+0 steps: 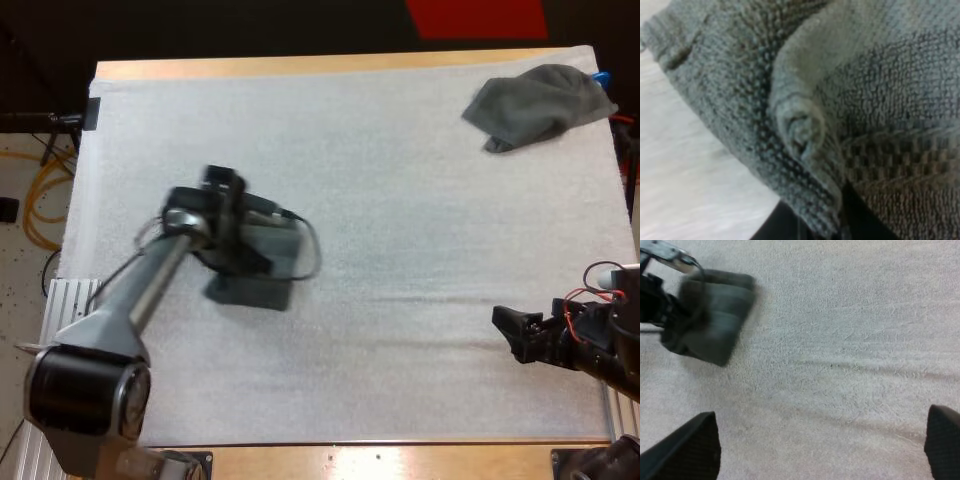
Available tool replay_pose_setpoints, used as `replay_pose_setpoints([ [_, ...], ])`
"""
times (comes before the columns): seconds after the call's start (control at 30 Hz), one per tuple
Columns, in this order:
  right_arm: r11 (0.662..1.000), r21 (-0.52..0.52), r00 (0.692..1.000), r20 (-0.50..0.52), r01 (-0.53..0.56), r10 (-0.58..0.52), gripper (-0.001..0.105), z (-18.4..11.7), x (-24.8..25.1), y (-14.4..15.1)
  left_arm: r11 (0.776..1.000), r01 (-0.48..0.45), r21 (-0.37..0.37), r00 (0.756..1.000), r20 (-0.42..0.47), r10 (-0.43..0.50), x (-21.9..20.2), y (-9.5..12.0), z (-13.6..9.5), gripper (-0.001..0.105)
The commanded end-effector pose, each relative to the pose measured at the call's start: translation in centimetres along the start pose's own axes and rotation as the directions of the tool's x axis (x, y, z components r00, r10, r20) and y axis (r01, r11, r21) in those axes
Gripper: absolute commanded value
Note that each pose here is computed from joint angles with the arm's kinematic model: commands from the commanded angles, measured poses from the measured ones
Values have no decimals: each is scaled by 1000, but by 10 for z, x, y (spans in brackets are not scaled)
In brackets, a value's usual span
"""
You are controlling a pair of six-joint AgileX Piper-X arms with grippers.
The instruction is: Pick towel from pile fold and stack
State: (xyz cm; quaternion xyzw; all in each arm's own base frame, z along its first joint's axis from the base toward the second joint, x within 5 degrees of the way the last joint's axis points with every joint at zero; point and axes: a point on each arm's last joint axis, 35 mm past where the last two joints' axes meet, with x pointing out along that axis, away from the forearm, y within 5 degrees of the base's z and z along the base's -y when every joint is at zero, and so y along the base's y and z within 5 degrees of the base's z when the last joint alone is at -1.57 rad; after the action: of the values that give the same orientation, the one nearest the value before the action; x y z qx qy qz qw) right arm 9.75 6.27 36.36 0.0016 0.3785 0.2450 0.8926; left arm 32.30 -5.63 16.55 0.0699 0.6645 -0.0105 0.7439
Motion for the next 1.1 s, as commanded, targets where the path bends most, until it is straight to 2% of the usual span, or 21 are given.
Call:
replay_pose_setpoints([
  [0.0,1000,-5,1000,13,-7,7,80,2,-2,1,999,-39,-13,999,-3,39,-4,13,0,0],
  [0.1,1000,-5,1000,13,-7,7,80,2,-2,1,995,-99,-33,995,-19,98,-2,41,-1,0],
  [0.23,1000,-5,1000,13,-7,7,80,2,-2,1,974,-208,-90,978,-44,204,-2,72,-4,0],
  [0.33,1000,-5,1000,13,-7,7,80,2,-2,1,961,-248,-124,969,-50,244,-2,84,-4,0],
  [0.4,1000,-5,1000,13,-7,7,80,2,-2,1,960,-248,-127,969,-54,243,-1,88,-5,2],
  [0.47,1000,-5,1000,13,-7,7,80,2,-2,1,962,-248,-115,969,-55,243,-1,89,-6,8],
  [0.57,1000,-5,1000,13,-7,7,80,2,-2,1,964,-250,-90,968,-55,246,-1,89,-6,29],
  [0.63,1000,-5,1000,13,-7,7,80,2,-2,1,958,-272,-86,962,-59,268,-2,90,-6,48],
  [0.67,1000,-5,1000,13,-7,7,80,2,-2,1,954,-287,-85,957,-62,283,-2,91,-6,54],
  [0.7,1000,-5,1000,12,-9,9,80,2,-2,1,942,-325,-81,945,-71,320,-2,92,-6,63],
  [0.73,1000,-5,1000,12,-12,12,80,2,-2,1,911,-405,-73,913,-88,399,-3,95,-7,68],
  [0.77,1000,-5,1000,12,-13,13,80,2,-2,1,891,-449,-68,892,-97,442,-4,96,-8,68],
  [0.8,1000,-5,1000,12,-12,12,80,2,-2,1,845,-531,-61,845,-108,523,-7,99,-8,68],
  [0.83,1000,-5,1000,12,-12,12,80,2,-2,1,810,-582,-65,812,-104,575,-11,101,-8,68],
  [0.9,1000,-5,1000,12,-12,12,80,2,-2,1,791,-606,-88,796,-77,601,-21,102,-7,68],
  [1.0,1000,-5,1000,12,-12,12,80,2,-2,1,791,-597,-134,800,-22,600,-42,103,-10,68],
  [1.07,1000,-5,1000,12,-12,12,80,2,-2,1,802,-572,-173,812,24,584,-57,103,-12,68],
])
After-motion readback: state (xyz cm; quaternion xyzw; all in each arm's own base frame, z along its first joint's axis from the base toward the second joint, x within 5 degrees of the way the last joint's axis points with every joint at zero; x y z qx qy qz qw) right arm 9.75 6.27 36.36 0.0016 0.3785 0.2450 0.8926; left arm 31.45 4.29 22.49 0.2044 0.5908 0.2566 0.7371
